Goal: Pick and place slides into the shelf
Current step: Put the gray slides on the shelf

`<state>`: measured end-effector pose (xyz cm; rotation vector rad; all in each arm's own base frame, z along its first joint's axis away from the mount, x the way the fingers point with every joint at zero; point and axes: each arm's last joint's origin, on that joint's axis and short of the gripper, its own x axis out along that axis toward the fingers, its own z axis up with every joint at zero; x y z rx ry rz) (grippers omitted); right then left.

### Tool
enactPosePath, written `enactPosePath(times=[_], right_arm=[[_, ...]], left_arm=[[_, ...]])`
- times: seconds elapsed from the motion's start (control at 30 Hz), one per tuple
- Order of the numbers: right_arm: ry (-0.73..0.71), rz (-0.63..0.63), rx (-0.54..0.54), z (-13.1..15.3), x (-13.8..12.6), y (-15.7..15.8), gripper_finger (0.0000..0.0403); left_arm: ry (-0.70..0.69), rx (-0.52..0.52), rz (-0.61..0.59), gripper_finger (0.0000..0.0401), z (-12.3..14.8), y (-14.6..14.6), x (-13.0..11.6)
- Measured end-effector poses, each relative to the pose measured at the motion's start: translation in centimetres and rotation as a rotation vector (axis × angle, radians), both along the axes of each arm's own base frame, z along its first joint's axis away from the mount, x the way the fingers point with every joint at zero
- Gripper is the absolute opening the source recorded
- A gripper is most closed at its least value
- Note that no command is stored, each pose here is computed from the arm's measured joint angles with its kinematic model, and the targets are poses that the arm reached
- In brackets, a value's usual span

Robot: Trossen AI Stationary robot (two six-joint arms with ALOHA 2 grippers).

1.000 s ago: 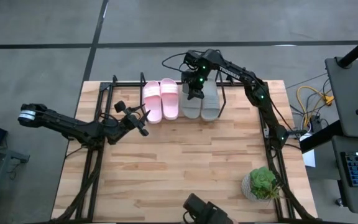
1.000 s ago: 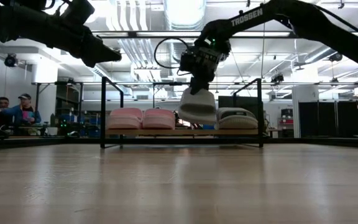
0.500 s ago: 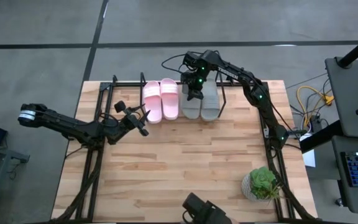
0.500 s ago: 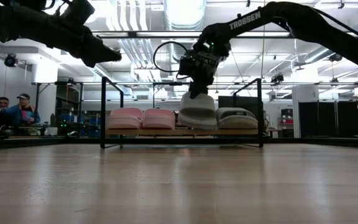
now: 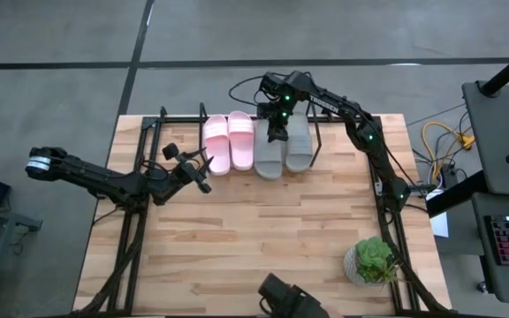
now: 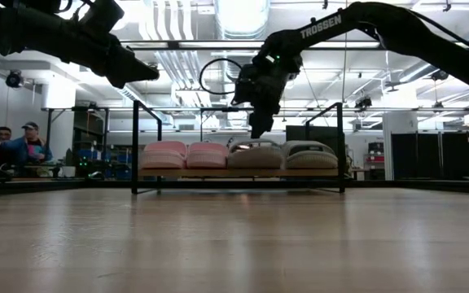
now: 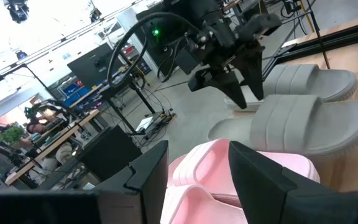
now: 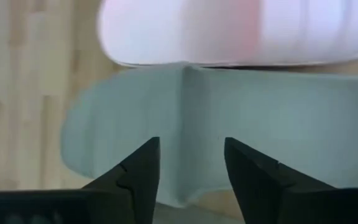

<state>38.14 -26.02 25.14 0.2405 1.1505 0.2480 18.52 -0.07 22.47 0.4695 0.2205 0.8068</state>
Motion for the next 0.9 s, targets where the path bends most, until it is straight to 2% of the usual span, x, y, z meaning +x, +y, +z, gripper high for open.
enactPosePath(times=[0.23,0.47,0.6,0.77,0.9], right_arm=[[0.034,-0.036,-0.08,0.3,0.0,-0.3,0.0185],[-0.009,-0.103,-0.088,3.1,0.3,0.7,0.0172],[-0.052,-0.042,-0.129,5.8,0.6,3.7,0.0158],[-0.076,0.065,-0.245,9.2,0.8,9.1,0.0143],[-0.112,0.17,-0.307,10.9,0.5,13.1,0.0134]], left_arm=[[0.02,-0.001,0.0,0.0153,-0.2,0.0,0.0],[0.016,-0.002,0.001,0.0153,-0.2,0.0,0.0],[0.016,-0.002,0.017,0.0153,-0.2,0.0,-0.1],[0.014,-0.002,0.018,0.0153,-0.1,0.0,-0.1],[0.015,-0.002,0.019,0.0153,-0.1,0.0,-0.1]])
